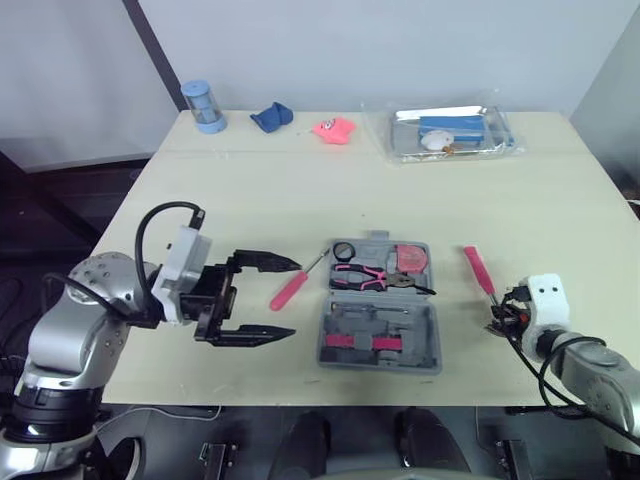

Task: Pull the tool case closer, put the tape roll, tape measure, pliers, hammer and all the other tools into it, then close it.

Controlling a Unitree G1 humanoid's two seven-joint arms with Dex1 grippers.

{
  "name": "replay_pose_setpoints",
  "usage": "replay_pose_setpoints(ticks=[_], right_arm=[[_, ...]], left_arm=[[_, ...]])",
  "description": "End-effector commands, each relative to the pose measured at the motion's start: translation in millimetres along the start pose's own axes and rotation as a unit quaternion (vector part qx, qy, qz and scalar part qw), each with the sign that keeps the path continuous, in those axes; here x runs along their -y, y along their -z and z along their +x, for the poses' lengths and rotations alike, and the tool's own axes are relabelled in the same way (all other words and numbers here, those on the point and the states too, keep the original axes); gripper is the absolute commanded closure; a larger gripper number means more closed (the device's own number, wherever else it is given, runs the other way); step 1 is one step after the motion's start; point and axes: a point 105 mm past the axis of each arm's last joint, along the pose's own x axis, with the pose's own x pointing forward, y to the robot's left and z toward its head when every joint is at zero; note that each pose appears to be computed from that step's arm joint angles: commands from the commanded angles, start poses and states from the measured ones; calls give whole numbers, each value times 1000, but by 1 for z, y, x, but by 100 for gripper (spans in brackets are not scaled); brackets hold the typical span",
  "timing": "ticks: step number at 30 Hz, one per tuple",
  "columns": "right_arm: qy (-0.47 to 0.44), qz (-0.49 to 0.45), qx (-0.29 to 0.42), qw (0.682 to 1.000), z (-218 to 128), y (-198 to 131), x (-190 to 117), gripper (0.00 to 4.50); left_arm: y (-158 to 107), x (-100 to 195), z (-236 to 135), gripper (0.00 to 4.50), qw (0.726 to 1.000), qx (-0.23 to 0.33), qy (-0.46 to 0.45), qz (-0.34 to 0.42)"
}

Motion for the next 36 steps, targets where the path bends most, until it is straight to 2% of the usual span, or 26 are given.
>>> replay_pose_setpoints(ticks=[1, 7, 18, 25, 31, 36], right_arm=[[-4, -33, 29, 999, -6, -12, 1, 448], [-20, -60, 31, 998, -8, -7, 0, 448], [-123, -155, 74, 977, -30, -37, 4, 448], [-273, -296, 13, 915, -53, -45, -29, 448], [-340, -376, -22, 862, -55, -61, -58, 448], [-380, -436, -37, 815, -45, -78, -100, 448]], left_arm=[[-4, 1, -4, 0, 1000, -2, 0, 12], [-2, 2, -7, 0, 1000, -5, 2, 13], [1, -1, -11, 0, 1000, -5, 10, 18], [7, -1, -21, 0, 999, -23, 15, 17], [10, -2, -28, 0, 999, -41, 17, 16], [17, 2, -33, 0, 998, -58, 18, 7]])
